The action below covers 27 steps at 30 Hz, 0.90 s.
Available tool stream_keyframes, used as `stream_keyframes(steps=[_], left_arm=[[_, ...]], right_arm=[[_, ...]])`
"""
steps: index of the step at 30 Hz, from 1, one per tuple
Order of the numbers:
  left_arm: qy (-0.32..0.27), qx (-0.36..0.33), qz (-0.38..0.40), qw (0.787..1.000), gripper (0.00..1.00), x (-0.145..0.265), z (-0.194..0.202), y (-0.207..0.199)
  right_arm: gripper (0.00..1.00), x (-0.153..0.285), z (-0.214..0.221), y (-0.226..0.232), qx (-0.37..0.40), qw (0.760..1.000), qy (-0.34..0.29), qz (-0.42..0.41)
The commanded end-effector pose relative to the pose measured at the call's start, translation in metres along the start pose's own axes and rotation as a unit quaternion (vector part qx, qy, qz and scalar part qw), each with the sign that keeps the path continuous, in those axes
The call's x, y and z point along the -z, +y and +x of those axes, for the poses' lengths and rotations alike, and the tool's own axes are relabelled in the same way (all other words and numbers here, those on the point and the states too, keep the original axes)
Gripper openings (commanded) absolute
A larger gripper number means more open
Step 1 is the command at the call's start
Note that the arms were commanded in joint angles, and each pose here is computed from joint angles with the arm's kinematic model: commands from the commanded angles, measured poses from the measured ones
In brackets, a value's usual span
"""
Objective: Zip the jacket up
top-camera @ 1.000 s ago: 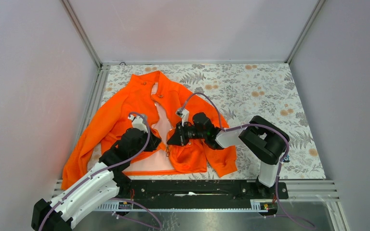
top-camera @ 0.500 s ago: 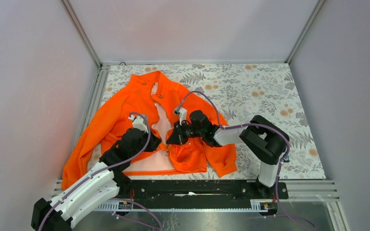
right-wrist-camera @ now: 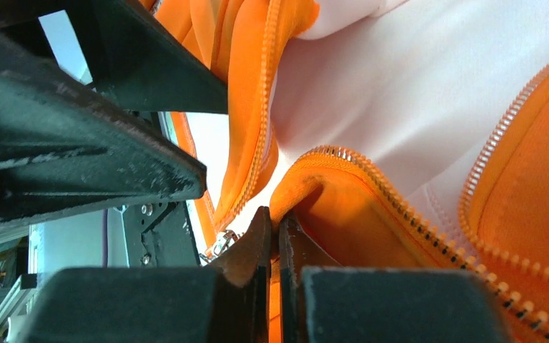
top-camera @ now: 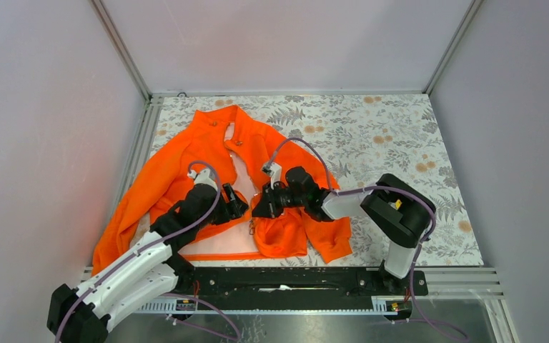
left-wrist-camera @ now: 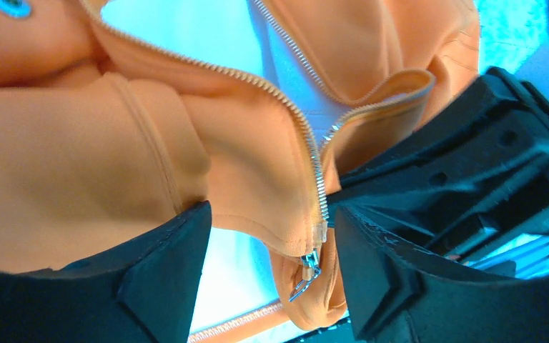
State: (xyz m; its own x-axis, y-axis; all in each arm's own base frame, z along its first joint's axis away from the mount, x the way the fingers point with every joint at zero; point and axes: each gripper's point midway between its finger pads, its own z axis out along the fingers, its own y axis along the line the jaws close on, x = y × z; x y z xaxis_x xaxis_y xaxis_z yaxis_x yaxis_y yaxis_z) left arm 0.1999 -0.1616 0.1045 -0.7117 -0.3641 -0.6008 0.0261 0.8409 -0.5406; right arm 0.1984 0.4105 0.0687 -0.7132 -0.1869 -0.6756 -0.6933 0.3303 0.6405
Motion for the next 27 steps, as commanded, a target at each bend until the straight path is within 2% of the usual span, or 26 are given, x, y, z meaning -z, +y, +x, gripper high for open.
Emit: stream_keyframes(steps=[1, 4, 6, 8, 12, 15, 20, 24, 27], left_arm=[[0.038, 0.087, -0.039, 0.995, 0.70, 0.006, 0.006, -0.003], [0.074, 0.131, -0.034, 0.988, 0.71, 0.006, 0.023, -0.006], [0.088, 0.160, 0.002, 0.983, 0.70, 0.007, 0.029, -0.018], [0.076, 0.185, 0.032, 0.979, 0.64, 0.008, 0.026, -0.026], [0.044, 0.224, 0.068, 0.971, 0.59, 0.010, 0.013, -0.037], [0.046, 0.229, 0.058, 0.971, 0.51, 0.007, 0.014, -0.035], [0.025, 0.215, 0.024, 0.976, 0.45, 0.002, 0.008, -0.023], [0.020, 0.214, 0.006, 0.977, 0.44, -0.002, 0.008, -0.016], [0.016, 0.209, 0.000, 0.978, 0.47, -0.006, 0.008, -0.013]], right_arm=[[0.00, 0.010, -0.012, 0.014, 0.028, 0.999, -0.028, -0.007], [0.00, 0.018, -0.009, 0.014, 0.030, 0.999, -0.032, 0.001], [0.00, 0.021, -0.009, 0.014, 0.032, 0.999, -0.035, 0.006], [0.00, 0.023, -0.011, 0.015, 0.035, 0.999, -0.039, 0.006], [0.00, 0.028, -0.013, 0.018, 0.038, 0.998, -0.044, 0.008], [0.00, 0.031, -0.015, 0.021, 0.040, 0.998, -0.051, 0.005], [0.00, 0.035, -0.017, 0.025, 0.044, 0.997, -0.056, 0.001], [0.00, 0.035, -0.019, 0.025, 0.046, 0.997, -0.060, 0.001], [0.00, 0.036, -0.019, 0.027, 0.045, 0.997, -0.061, -0.002]])
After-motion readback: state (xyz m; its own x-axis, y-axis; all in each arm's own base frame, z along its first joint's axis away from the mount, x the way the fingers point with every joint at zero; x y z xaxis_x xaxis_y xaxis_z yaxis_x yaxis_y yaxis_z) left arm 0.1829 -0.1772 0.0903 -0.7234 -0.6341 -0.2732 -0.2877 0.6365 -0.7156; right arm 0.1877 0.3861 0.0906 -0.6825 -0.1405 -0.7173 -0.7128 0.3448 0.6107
